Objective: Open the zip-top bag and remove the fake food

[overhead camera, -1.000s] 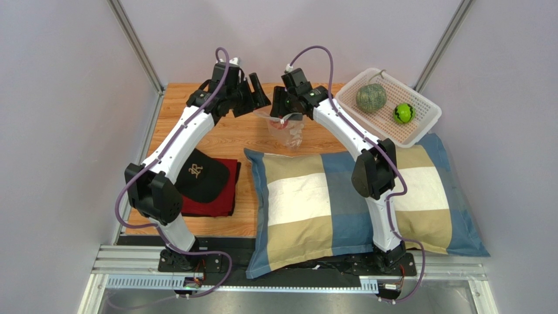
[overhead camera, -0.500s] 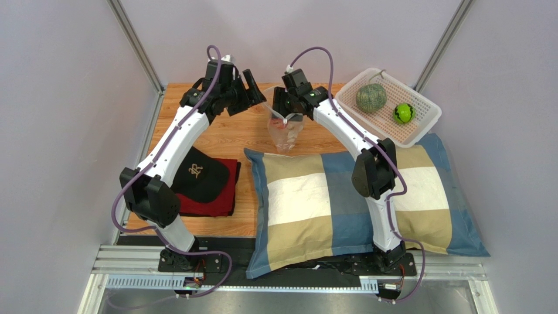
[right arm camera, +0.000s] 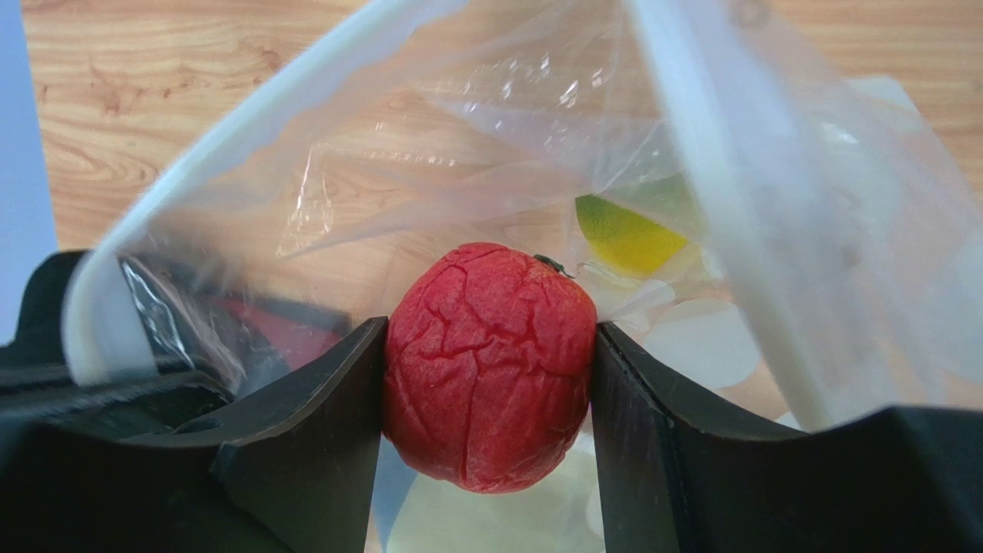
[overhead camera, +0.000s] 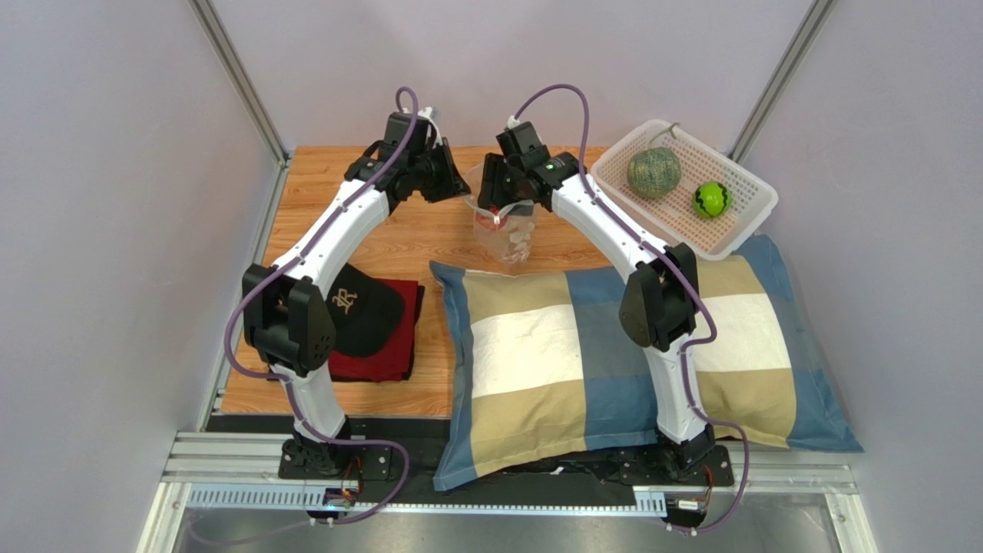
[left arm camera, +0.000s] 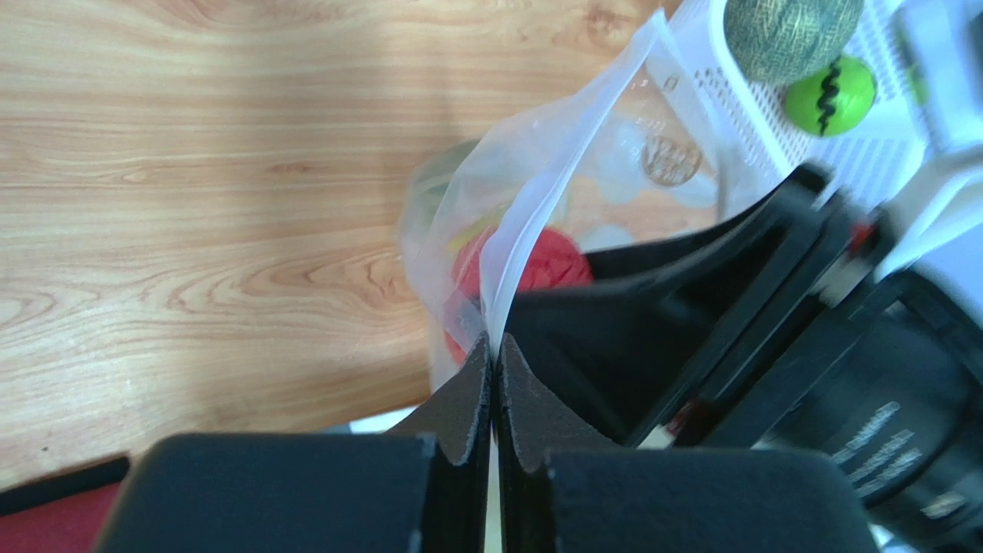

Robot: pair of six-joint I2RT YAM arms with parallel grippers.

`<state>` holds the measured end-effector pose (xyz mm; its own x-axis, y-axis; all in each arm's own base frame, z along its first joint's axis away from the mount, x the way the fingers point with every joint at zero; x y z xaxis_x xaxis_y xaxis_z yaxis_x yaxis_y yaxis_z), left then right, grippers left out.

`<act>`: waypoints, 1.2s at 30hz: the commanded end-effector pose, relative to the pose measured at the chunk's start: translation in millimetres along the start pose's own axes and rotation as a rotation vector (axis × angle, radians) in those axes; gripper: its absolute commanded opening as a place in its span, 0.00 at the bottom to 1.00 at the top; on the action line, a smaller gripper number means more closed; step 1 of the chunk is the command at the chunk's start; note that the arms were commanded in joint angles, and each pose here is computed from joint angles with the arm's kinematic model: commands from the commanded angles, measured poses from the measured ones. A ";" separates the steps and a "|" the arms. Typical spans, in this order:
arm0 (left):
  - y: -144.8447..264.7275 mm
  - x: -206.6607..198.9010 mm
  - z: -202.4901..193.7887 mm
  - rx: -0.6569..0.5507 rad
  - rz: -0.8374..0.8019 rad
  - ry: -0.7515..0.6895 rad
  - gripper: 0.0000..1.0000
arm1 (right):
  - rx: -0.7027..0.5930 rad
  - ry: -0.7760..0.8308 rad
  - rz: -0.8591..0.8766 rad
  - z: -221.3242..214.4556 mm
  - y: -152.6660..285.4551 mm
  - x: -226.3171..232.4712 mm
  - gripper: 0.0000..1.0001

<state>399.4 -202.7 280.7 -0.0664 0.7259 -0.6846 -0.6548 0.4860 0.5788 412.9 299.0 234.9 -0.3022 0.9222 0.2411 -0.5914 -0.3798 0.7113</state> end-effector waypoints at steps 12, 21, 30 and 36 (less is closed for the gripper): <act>44.1 -31.1 -37.8 0.012 -0.233 -0.205 0.00 | -0.046 -0.428 0.063 48.6 12.2 4.6 0.00; 25.6 -3.1 -47.9 0.034 -0.125 -0.188 0.00 | 0.154 -0.750 0.268 46.6 59.3 7.8 0.00; 35.9 0.1 -16.0 0.014 -0.081 -0.195 0.00 | 0.050 -0.381 0.570 29.3 77.8 9.0 0.00; 35.0 20.3 -3.4 0.022 -0.053 -0.155 0.00 | -0.057 -0.266 0.725 27.8 81.3 -5.1 0.00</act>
<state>368.6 -184.8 287.4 0.0944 0.7493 -0.6555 -0.6455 0.5473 0.5327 390.8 272.3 267.7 -0.1525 0.6262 0.7646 -0.3776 -0.7518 0.5405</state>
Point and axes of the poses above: each gripper's point midway between its finger pads, its own y axis back along the fingers, its own x axis along the line the jaws close on, z = x × y, the point moved 8 cm from there along y, back along the fingers, and after that the axes turned 14 degrees about y, right-handed, at the moved point
